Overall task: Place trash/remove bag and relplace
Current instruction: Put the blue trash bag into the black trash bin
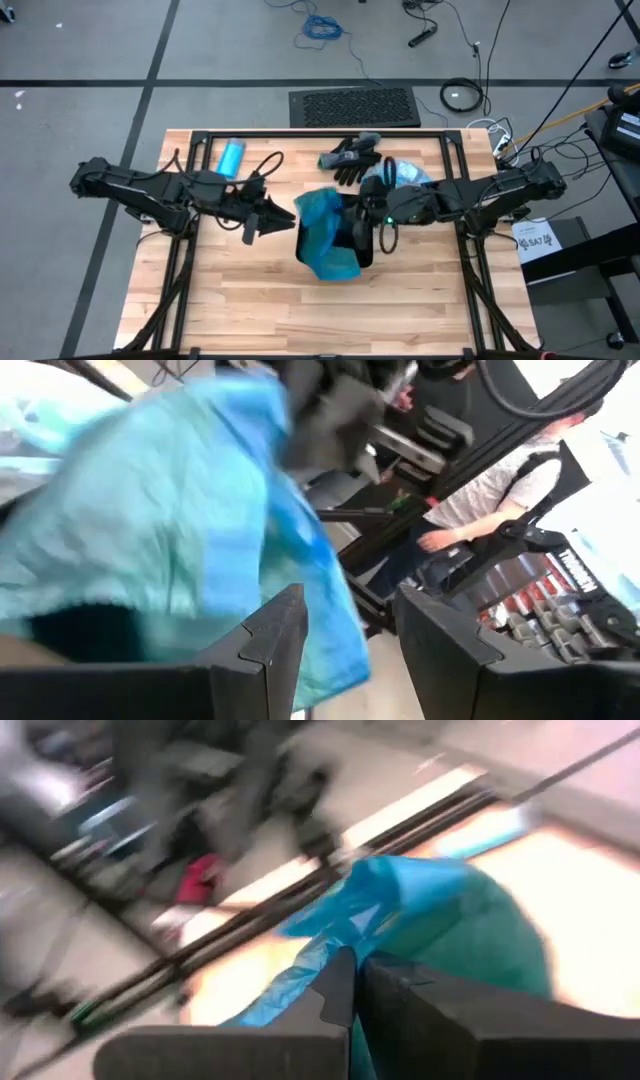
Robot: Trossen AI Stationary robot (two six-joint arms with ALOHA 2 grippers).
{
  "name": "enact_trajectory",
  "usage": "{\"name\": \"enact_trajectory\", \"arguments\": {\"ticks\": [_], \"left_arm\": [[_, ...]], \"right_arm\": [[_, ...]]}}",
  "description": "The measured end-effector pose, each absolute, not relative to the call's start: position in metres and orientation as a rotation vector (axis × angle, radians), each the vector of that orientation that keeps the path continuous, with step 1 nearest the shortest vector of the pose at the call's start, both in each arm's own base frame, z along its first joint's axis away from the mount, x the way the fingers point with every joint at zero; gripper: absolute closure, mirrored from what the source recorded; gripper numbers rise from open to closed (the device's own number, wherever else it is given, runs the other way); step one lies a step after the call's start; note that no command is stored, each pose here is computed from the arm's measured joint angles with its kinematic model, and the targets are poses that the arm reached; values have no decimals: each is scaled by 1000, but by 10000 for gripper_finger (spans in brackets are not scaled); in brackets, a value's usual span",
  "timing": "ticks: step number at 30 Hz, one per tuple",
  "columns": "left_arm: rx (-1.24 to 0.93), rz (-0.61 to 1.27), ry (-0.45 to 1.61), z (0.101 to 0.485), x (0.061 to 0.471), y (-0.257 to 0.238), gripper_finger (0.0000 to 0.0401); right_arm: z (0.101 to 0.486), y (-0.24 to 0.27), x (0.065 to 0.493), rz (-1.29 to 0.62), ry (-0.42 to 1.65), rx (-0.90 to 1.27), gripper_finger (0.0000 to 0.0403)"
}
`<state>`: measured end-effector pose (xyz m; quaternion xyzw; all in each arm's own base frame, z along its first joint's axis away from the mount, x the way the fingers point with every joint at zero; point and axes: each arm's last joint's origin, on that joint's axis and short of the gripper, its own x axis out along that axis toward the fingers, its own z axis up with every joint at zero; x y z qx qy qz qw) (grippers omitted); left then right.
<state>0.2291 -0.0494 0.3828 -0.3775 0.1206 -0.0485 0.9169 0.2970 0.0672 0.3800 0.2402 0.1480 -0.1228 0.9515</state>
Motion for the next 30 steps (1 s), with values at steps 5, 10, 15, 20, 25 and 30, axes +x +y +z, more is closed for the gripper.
{"name": "enact_trajectory", "arguments": {"ticks": [5, 10, 15, 20, 25, 30], "left_arm": [[-790, -228, 212, 383, 247, -59, 244], [-793, -286, 196, 379, 260, -64, 244], [-791, -253, 203, 377, 261, -63, 244], [-788, -252, 178, 379, 261, -61, 244], [-796, -220, 177, 378, 263, -54, 244], [-795, -187, 203, 370, 271, -51, 244]], "right_arm": [[389, 55, 303, -222, 224, 503, 402], [389, 54, 304, -181, 232, 524, 403], [386, 56, 302, -185, 265, 530, 403], [385, 56, 302, -187, 275, 545, 403], [383, 56, 304, -194, 280, 540, 403], [388, 54, 307, -177, 221, 506, 403]]}}
